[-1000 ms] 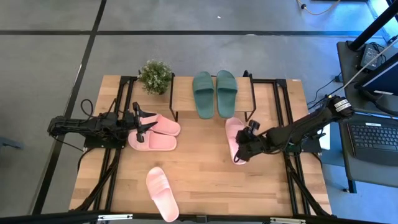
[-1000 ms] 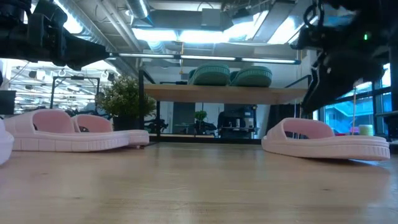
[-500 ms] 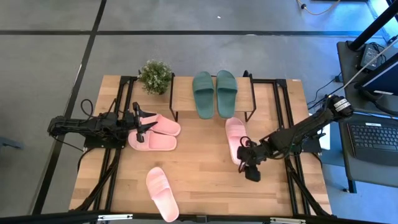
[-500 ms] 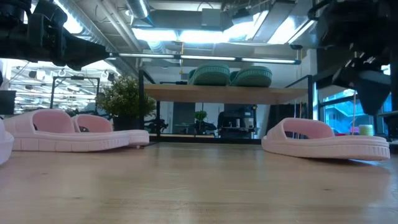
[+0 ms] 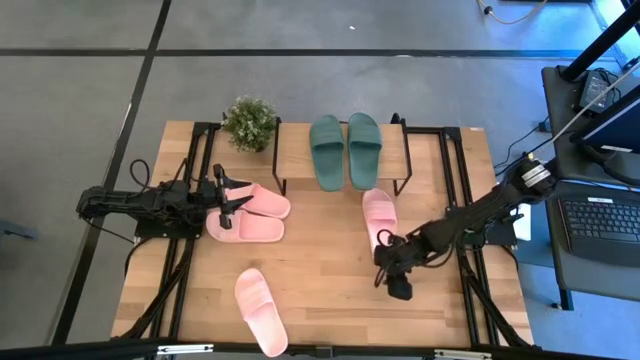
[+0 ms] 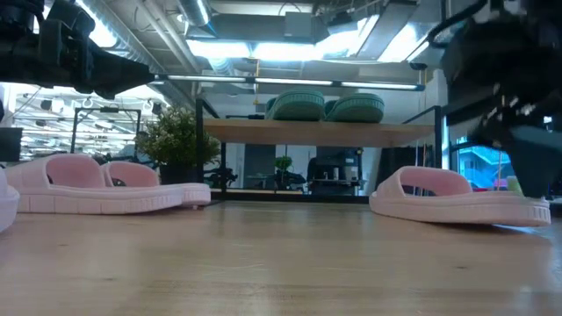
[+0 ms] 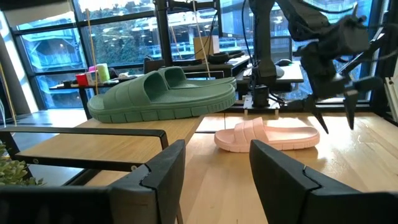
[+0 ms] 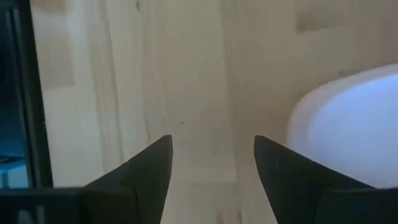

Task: Pick and place slides into the shelf
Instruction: Put the pink slipper under the shelf

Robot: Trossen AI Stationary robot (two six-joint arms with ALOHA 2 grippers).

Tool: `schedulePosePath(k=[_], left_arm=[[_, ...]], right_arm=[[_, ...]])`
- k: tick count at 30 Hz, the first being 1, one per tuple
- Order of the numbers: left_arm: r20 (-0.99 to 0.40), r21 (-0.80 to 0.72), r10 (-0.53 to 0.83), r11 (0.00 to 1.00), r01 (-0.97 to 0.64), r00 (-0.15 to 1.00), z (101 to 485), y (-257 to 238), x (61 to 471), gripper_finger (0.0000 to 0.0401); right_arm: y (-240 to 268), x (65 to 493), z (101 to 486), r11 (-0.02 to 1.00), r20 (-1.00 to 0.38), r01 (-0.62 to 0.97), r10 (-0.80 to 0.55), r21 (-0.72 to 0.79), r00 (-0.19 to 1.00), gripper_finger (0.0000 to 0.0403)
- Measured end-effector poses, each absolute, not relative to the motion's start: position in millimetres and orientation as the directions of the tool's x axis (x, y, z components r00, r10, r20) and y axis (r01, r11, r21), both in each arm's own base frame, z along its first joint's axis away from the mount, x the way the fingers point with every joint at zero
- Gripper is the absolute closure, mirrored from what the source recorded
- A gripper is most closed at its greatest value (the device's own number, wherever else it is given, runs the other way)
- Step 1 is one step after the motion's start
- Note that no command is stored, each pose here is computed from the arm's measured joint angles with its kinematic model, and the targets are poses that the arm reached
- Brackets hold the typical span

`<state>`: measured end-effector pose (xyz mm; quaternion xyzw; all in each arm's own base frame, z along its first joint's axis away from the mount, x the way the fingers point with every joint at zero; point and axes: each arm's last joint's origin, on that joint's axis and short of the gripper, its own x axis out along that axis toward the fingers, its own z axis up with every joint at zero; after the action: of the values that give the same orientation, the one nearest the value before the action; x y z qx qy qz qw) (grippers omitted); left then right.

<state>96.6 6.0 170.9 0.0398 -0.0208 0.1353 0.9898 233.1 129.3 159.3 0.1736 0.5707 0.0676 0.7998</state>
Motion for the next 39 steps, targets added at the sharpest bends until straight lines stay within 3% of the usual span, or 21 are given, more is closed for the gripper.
schedulePosePath(k=[6, 17, 31, 39], left_arm=[[0.051, 0.074, 0.266, 0.960, -0.270, 0.963, 170.8, 6.0, 96.6, 0.0228], [0.051, 0.074, 0.266, 0.960, -0.270, 0.962, 170.8, 6.0, 96.6, 0.0228], [0.052, 0.074, 0.266, 0.960, -0.270, 0.962, 170.8, 6.0, 96.6, 0.0228], [0.052, 0.074, 0.266, 0.960, -0.270, 0.962, 170.8, 6.0, 96.6, 0.0228]], right_arm=[[130.7, 235.7, 144.3, 0.939, -0.914, 0.107, 0.285, 0.327, 0.290, 0.0176], [123.4, 239.0, 144.8, 0.973, -0.920, 0.081, 0.177, 0.218, 0.350, 0.0176], [96.1, 247.0, 143.3, 0.984, -0.936, 0.088, 0.118, 0.155, 0.332, 0.0176], [77.1, 246.1, 141.1, 0.989, -0.953, 0.144, -0.030, 0.015, 0.301, 0.0176]])
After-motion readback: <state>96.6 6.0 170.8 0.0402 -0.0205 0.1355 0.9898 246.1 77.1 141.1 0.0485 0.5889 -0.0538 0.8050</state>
